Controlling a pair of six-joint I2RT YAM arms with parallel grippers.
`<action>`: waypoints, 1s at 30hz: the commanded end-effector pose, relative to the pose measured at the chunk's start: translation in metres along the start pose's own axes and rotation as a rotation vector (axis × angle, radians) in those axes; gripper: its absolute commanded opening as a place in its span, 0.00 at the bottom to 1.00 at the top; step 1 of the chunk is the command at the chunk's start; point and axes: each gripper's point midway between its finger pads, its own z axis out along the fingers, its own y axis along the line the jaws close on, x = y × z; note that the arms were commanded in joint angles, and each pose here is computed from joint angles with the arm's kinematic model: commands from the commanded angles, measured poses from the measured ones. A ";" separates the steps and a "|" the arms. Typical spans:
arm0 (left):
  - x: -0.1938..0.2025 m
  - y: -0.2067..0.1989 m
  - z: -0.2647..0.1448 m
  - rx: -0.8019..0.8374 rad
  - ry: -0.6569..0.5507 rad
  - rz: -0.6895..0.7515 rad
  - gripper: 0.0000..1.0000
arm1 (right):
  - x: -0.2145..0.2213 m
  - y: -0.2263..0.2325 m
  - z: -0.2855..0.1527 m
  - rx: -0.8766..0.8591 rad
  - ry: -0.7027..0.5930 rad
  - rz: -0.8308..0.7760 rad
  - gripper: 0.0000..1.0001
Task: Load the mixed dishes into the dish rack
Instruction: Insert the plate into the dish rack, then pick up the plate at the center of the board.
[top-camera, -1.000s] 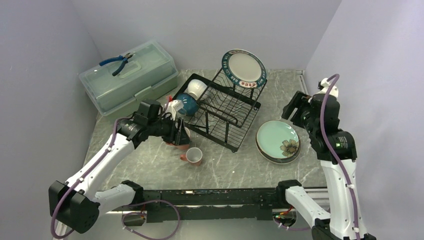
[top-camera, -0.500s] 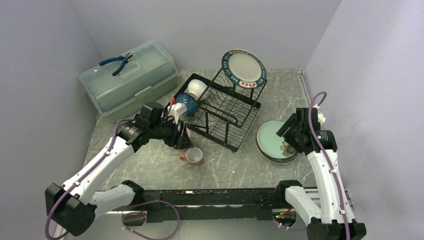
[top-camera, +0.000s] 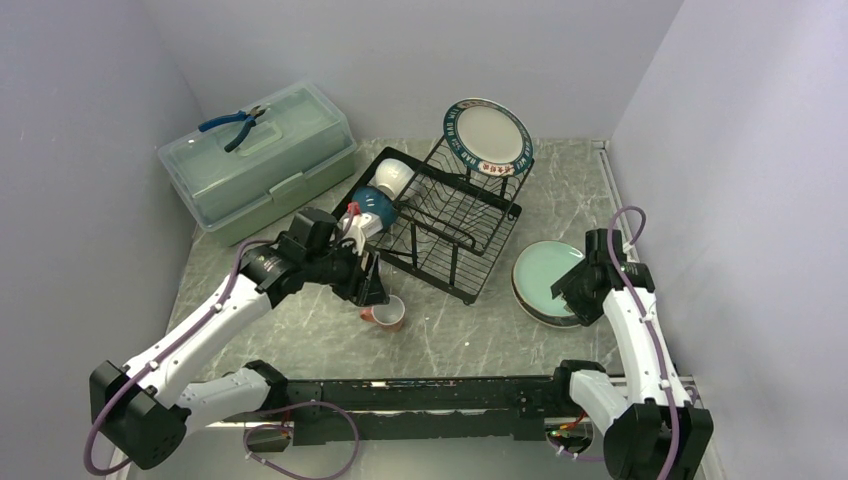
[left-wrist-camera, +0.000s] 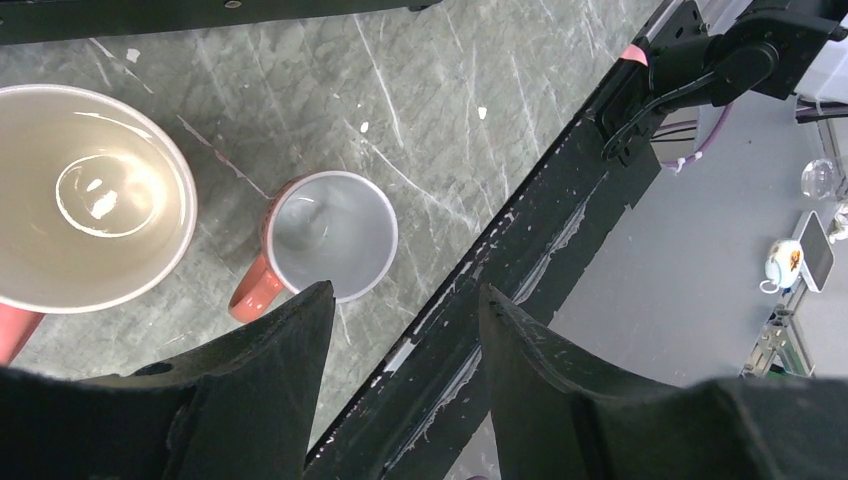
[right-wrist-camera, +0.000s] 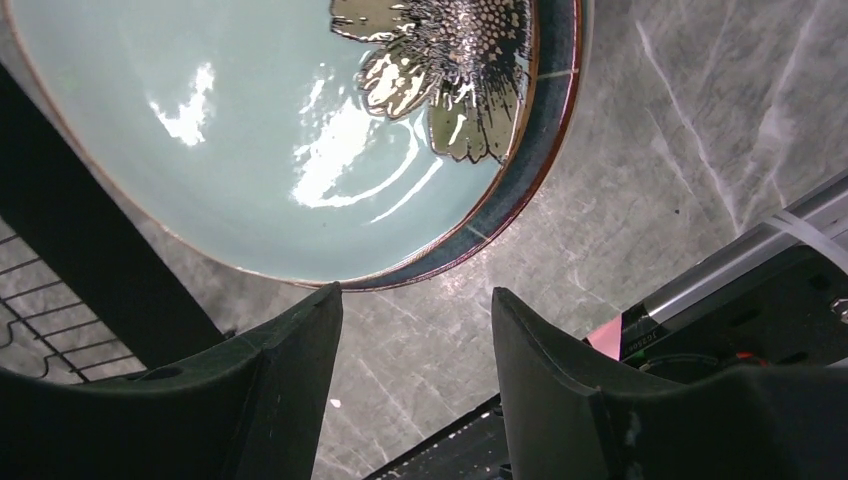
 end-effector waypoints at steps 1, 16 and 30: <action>-0.010 -0.004 -0.001 -0.004 -0.018 0.055 0.61 | -0.001 0.005 0.012 -0.016 0.000 0.062 0.58; -0.005 -0.002 0.007 -0.015 0.019 0.056 0.61 | 0.003 -0.001 0.038 -0.016 0.011 0.152 0.55; -0.004 -0.001 0.009 -0.021 0.028 0.054 0.61 | -0.001 -0.002 0.047 -0.029 -0.025 0.203 0.48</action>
